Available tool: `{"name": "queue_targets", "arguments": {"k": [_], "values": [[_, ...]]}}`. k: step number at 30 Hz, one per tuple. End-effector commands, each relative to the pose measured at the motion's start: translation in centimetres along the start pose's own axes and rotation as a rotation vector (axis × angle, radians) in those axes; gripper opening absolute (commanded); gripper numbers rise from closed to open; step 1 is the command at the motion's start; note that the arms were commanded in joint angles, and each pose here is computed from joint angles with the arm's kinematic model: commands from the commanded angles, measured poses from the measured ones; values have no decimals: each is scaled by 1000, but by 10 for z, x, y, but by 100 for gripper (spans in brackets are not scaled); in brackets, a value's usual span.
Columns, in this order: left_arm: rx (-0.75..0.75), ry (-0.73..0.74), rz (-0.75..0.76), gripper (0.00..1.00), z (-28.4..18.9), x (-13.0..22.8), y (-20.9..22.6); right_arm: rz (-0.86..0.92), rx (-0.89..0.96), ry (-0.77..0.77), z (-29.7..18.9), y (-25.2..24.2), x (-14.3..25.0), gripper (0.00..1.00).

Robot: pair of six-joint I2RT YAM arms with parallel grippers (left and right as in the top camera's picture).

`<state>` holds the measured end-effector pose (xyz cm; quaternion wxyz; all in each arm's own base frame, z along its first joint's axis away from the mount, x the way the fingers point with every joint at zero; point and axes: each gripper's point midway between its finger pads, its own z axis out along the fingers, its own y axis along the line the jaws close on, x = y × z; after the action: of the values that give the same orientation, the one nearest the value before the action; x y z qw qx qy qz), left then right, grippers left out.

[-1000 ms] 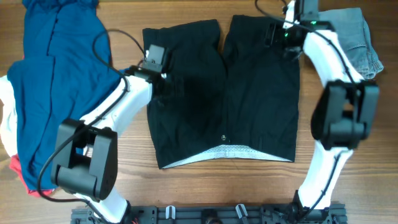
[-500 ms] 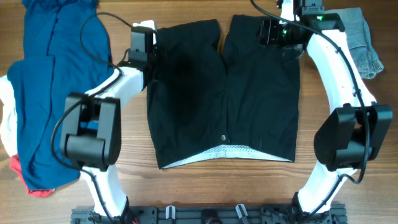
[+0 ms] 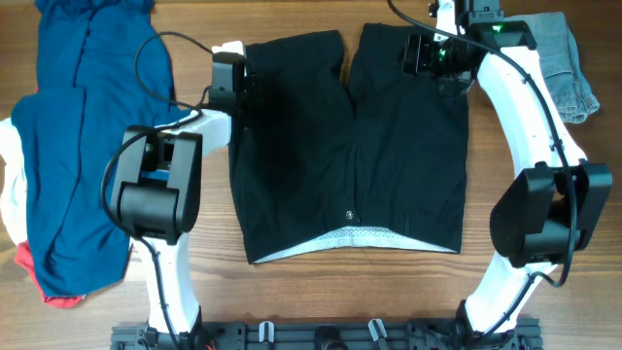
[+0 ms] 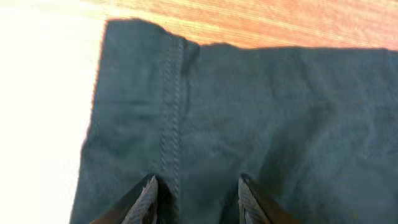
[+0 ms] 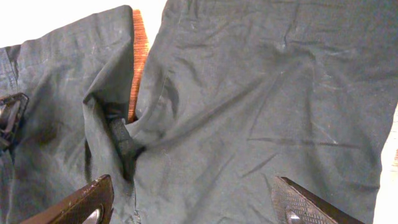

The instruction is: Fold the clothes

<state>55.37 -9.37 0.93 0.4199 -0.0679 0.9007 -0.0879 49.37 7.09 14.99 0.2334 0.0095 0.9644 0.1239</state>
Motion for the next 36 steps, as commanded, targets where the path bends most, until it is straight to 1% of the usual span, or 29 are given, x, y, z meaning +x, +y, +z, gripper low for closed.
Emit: {"name": "queue_targets", "arguments": {"k": [1,6,8,9,11,13,14,15,17,20,23,25,28,30,33,34,36], "values": [[-117,-36,-26,42,14,2,44,0,1,27,8,-1,6,82],[-167,-149,-87,41,12,-31,92,0,2,30,8,-1,7,82],[-168,-178,-101,41,10,-40,103,0,2,29,8,-1,7,82],[-161,-183,-106,41,9,-44,106,0,1,28,8,-1,6,82],[-94,-162,-85,42,7,-53,100,-2,0,21,8,-1,5,82],[-90,-144,-84,43,-4,-65,93,-3,0,16,7,-1,3,82],[-88,-141,-83,44,-10,-70,90,-1,1,22,7,-1,4,82],[-87,-137,-81,48,-27,-85,83,13,3,35,4,-1,7,83],[-90,-118,-83,56,-54,-99,77,41,7,61,0,-1,14,83],[-80,-71,-85,70,-99,-110,66,113,18,113,-6,-1,28,85],[7,37,-92,82,-147,-101,43,104,12,163,-16,11,43,85],[101,118,-103,87,-172,-89,24,77,1,153,-26,22,43,86],[188,221,-124,89,-200,-70,5,45,-18,124,-49,40,44,86],[186,281,-131,89,-214,-56,1,25,-28,126,-67,51,51,87],[187,348,-124,88,-227,-40,-7,15,-21,177,-84,58,70,87],[196,372,-92,87,-230,-33,-13,10,-7,217,-89,59,82,86],[203,399,-65,87,-232,-26,-18,-3,21,252,-93,59,93,86]]}}
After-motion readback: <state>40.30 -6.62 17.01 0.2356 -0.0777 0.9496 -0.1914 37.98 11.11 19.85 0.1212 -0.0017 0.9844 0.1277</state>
